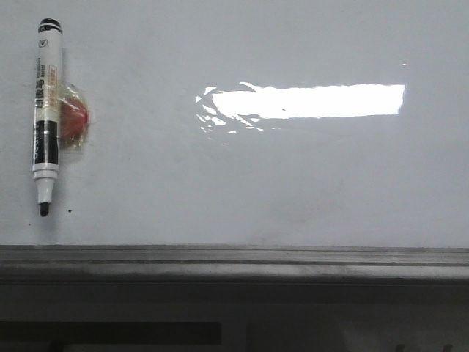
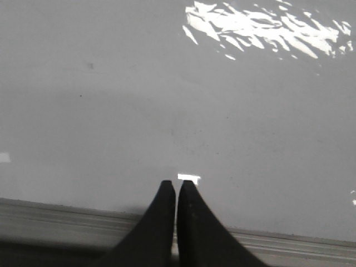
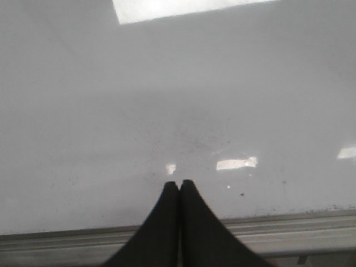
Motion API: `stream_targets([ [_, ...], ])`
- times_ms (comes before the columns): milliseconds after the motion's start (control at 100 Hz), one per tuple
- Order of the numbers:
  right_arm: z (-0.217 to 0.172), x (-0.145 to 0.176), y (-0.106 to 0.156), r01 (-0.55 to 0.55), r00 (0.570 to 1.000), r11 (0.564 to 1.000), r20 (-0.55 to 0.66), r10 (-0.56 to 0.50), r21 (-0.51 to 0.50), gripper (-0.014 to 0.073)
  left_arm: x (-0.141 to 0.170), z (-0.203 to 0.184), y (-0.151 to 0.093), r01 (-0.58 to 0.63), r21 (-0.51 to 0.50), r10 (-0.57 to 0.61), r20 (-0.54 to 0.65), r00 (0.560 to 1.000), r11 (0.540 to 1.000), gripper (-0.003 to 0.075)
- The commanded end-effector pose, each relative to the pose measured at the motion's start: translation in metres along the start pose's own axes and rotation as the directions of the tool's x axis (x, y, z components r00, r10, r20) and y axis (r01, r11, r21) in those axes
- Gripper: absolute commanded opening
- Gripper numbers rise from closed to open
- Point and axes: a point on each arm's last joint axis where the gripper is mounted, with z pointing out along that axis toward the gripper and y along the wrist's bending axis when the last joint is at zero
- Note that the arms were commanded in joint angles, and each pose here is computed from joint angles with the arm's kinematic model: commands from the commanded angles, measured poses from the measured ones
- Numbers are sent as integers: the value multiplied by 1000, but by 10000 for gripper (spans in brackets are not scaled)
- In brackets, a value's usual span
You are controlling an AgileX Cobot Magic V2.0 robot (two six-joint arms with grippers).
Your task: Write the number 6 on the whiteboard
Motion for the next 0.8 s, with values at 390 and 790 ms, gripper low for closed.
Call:
stream_targets([
  [390,2,7,-1,13,1000,1000,10,-13,10,-66,9,3,2,10,-3,-10,32,999,1000,-19],
  [790,2,7,-1,13,1000,1000,10,-13,10,-66,8,3,2,10,-2,-10,41,999,1000,-19],
])
